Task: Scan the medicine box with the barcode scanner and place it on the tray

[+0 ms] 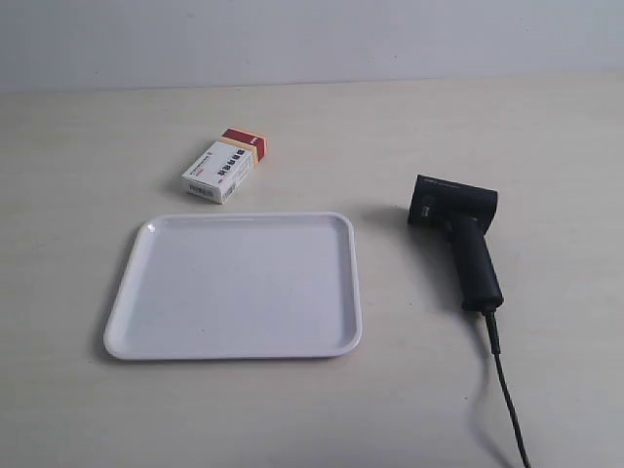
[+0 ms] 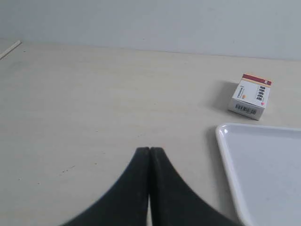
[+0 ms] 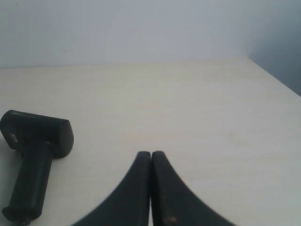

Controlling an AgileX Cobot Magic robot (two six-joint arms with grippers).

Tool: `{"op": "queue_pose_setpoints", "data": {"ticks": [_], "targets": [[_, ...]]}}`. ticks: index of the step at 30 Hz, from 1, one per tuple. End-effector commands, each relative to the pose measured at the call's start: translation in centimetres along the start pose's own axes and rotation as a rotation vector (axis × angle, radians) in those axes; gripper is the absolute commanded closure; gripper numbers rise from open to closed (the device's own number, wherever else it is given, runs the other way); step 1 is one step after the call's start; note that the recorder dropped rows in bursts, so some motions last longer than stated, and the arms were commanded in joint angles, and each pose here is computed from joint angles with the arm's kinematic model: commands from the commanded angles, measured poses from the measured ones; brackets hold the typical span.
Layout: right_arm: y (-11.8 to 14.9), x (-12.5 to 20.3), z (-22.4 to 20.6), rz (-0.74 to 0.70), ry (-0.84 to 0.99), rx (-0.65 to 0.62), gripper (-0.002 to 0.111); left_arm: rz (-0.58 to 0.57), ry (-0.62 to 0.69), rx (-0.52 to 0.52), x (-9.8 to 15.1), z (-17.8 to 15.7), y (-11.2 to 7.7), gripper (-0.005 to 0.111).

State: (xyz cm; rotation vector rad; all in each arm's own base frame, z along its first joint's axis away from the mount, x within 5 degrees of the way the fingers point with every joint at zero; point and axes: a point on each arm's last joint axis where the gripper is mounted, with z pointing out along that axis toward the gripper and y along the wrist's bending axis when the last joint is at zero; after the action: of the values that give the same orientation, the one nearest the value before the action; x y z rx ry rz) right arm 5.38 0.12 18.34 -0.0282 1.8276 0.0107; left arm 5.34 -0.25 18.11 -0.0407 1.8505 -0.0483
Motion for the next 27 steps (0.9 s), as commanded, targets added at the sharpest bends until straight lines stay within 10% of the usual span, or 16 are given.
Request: {"op": "queue_pose_setpoints", "data": {"ticks": [1,15,27], "targets": [[0.0,0.1,0.0,0.002,-0.008,0.008,0.108,0.006,-0.014,0.001,0.0,0.0,0.0,0.105],[0.0,0.0,0.0,0.002,-0.018,0.008,0.108,0.008,-0.163,-0.011,-1.4,-0.1,0.1,0.105],[-0.1,-4.3,-1.2,0.057,-0.51,0.006,0.108,0.009,-0.376,-0.031,-3.2,-0.7,0.3,0.105]]}}
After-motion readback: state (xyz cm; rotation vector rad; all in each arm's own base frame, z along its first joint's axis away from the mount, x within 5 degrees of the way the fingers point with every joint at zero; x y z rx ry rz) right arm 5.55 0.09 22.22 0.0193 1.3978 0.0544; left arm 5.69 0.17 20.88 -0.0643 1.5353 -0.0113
